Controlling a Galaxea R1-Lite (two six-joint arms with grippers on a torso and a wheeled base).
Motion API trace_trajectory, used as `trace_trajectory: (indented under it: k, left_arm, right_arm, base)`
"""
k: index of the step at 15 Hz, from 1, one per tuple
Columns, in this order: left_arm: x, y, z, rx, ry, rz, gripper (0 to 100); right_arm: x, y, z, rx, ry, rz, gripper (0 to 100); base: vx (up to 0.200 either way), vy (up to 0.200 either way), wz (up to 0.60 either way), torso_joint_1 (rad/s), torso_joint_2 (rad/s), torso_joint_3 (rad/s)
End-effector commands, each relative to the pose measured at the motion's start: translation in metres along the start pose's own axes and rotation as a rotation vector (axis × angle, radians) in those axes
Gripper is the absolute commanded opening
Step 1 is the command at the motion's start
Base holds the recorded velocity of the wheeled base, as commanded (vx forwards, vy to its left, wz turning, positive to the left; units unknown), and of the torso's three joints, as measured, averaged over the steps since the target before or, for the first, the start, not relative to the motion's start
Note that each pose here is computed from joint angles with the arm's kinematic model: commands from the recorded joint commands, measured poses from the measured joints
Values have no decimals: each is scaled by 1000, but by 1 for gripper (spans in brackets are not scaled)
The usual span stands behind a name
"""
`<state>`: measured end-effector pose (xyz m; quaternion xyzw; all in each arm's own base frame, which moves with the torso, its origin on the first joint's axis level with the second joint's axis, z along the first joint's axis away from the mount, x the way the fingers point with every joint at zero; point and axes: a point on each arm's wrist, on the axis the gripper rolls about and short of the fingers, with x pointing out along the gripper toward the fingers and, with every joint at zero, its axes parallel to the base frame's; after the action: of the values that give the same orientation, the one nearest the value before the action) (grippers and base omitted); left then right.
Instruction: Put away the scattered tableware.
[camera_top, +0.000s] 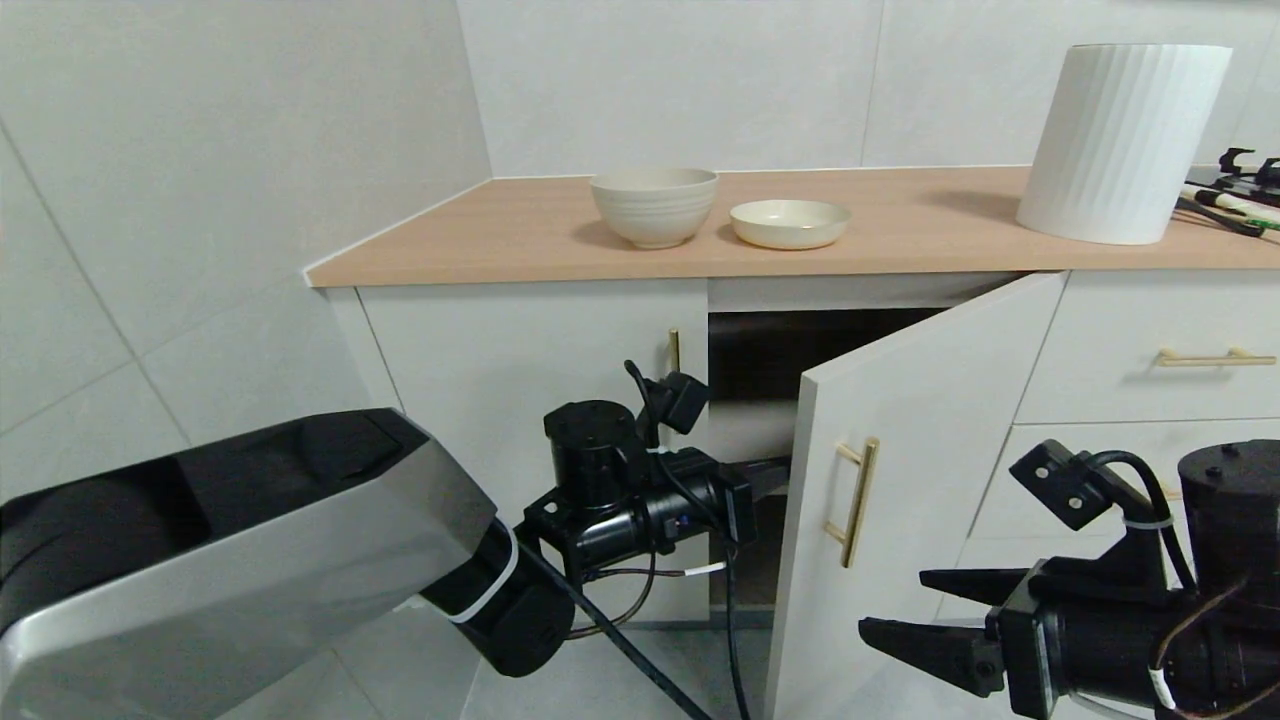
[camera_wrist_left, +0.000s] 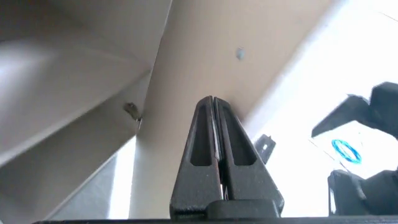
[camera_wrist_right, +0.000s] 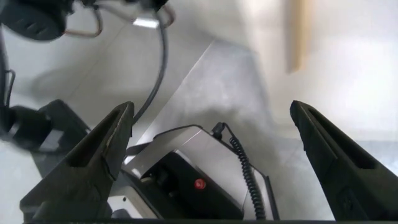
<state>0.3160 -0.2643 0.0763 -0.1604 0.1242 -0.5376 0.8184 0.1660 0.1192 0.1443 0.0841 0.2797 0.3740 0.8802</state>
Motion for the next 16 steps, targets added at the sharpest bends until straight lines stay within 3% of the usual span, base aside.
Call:
trace_trajectory:
  k: [1,6,8,11,16]
  left_arm:
    - [3,1,0,2,-4,-5,0]
    - [24,15,-5,4,-5,-8,0]
    - [30,15,-4,11,-13,-17,0]
    - [34,16,-7,7,-5,-16,0]
    - [40,17,-3,21,-35,-15,0]
  right_arm:
    - [1,1,-1,-3,5,6,100]
    - [1,1,-2,-3,9,6,100]
    - [1,1,-2,-2,10,6,100]
    - [2,1,-3,-3,13,7,100]
    - [1,4,-3,-10,13,17,100]
  base:
    - [0,0,0,0,0,0]
    - [0,0,0,0,0,0]
    - [0,0,0,0,0,0]
    - [-200,0,0,9,4,-4]
    - [0,0,0,0,0,0]
